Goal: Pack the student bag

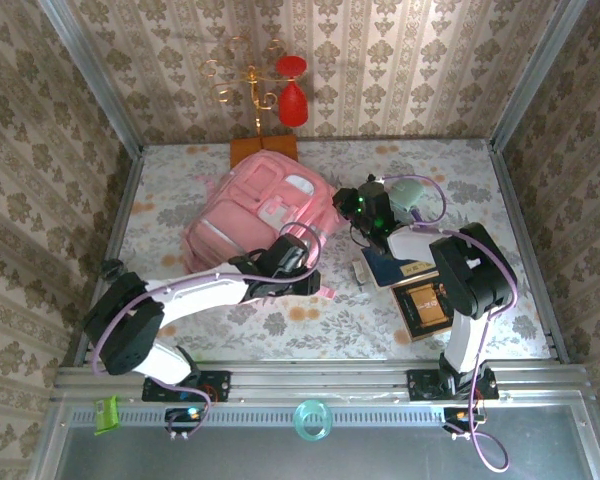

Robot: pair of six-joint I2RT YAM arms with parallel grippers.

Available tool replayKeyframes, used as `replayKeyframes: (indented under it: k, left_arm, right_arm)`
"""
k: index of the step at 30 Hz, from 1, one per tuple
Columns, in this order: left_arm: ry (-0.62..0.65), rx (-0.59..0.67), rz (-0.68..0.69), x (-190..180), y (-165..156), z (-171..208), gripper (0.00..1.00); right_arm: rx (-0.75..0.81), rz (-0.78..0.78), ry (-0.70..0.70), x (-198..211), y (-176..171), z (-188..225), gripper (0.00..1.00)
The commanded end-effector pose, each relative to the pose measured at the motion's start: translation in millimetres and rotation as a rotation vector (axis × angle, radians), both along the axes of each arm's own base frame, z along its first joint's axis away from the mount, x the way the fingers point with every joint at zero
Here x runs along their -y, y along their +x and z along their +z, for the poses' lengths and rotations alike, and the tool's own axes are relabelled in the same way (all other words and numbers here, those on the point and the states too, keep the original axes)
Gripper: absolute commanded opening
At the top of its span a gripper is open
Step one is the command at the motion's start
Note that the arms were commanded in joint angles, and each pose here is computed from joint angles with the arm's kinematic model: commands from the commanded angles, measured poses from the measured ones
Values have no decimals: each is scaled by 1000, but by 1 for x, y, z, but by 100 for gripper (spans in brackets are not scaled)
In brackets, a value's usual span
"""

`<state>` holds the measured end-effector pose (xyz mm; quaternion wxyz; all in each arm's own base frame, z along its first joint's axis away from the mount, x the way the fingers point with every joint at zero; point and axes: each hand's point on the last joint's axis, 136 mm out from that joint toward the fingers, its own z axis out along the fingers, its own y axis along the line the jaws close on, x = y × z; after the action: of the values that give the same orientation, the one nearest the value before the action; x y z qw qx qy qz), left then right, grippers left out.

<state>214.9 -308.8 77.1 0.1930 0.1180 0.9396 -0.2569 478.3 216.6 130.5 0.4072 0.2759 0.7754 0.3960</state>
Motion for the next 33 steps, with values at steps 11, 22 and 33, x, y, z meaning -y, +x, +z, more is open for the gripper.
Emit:
replayKeyframes:
  k: [11,22,33]
  left_arm:
    - [16,57,217,-17,9,-27,42]
    - [11,150,272,-23,32,-6,43]
    - [10,200,281,-29,38,14,31]
  right_arm:
    - [163,-36,74,-14,-13,75,0]
    - [152,-4,57,-18,-17,71,0]
    - [138,3,40,-18,-17,63,0]
